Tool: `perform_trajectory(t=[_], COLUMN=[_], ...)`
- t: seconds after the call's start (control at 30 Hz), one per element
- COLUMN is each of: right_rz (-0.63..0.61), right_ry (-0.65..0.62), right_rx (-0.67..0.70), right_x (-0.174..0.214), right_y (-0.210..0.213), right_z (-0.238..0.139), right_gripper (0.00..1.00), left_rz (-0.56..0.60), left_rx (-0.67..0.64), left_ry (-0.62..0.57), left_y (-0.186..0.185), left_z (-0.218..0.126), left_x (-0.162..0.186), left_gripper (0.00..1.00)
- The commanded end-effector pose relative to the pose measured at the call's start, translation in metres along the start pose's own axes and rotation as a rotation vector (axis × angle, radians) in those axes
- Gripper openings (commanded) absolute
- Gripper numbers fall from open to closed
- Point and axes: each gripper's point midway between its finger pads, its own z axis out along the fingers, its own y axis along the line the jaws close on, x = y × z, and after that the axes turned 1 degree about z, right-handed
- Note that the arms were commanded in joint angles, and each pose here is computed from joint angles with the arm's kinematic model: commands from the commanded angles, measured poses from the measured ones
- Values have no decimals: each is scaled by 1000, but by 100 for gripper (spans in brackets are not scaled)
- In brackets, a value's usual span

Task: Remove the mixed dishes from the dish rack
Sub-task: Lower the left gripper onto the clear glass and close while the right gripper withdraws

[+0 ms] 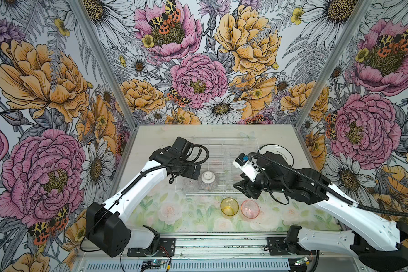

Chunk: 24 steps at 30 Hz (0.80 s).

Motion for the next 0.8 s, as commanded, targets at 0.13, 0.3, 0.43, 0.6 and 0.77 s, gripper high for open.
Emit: perform_trajectory(t=[0.13, 0.3, 0.43, 0.6, 0.77], right_rz=[29, 31, 41, 52, 63], right_ry=[-44, -59, -71, -84, -88], right_rx=[-29, -25, -19, -8, 0], right_x=[-7, -6, -4, -1, 2], right_y=[0, -3, -5, -9, -12], right_z=[15, 14, 12, 8, 8], right_gripper=[57, 57, 57, 57, 58], left_rz=[-22, -14, -8, -1, 10], left_rx=[-42, -65, -55, -63, -74], left_ry=[104, 151, 166, 207, 239], left_y=[1, 3, 1, 2, 4], left_z=[13, 29, 39, 51, 60], left_x=[27, 33, 30, 32, 36], left_gripper=[99, 99, 99, 99, 99])
